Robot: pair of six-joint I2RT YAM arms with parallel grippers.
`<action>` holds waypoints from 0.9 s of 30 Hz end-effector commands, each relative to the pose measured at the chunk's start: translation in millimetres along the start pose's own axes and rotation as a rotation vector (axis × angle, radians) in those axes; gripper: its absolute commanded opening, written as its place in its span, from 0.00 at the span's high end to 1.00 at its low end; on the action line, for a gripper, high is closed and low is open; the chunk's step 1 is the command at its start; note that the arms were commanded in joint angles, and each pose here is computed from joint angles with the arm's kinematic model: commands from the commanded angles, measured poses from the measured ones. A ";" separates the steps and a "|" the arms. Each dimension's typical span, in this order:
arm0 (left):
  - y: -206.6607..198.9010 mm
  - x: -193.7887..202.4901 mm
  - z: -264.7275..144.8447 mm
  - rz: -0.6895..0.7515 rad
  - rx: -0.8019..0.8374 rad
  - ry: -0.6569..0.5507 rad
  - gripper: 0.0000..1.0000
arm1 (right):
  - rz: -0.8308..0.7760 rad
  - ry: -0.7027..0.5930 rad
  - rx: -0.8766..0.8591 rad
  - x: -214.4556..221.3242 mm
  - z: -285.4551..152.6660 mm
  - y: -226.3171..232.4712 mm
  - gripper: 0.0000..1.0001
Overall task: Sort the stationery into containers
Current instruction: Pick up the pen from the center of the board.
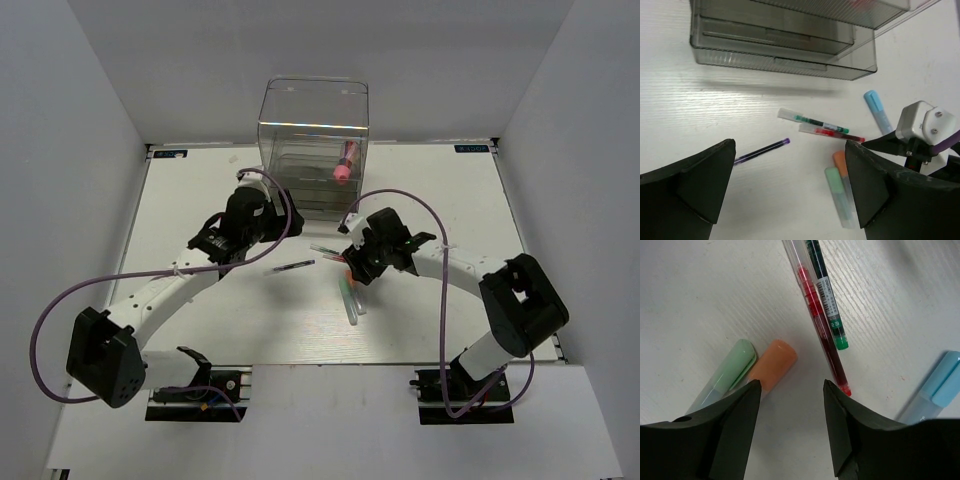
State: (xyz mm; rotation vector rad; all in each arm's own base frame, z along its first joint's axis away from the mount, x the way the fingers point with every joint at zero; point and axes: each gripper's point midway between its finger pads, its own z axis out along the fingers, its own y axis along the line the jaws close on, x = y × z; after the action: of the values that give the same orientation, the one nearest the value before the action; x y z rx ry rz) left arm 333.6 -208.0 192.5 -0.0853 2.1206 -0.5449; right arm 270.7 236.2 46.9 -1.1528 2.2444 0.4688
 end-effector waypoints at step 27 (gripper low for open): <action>14.9 0.0 -29.3 0.180 -0.005 0.027 0.00 | 0.030 0.166 -0.077 32.5 33.6 31.0 0.43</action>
State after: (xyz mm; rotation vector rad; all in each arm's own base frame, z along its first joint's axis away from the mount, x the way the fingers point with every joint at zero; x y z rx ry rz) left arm 314.8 -180.7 196.9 0.0813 2.1472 -0.4006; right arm 256.1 256.4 19.4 -1.2005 2.3249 0.4947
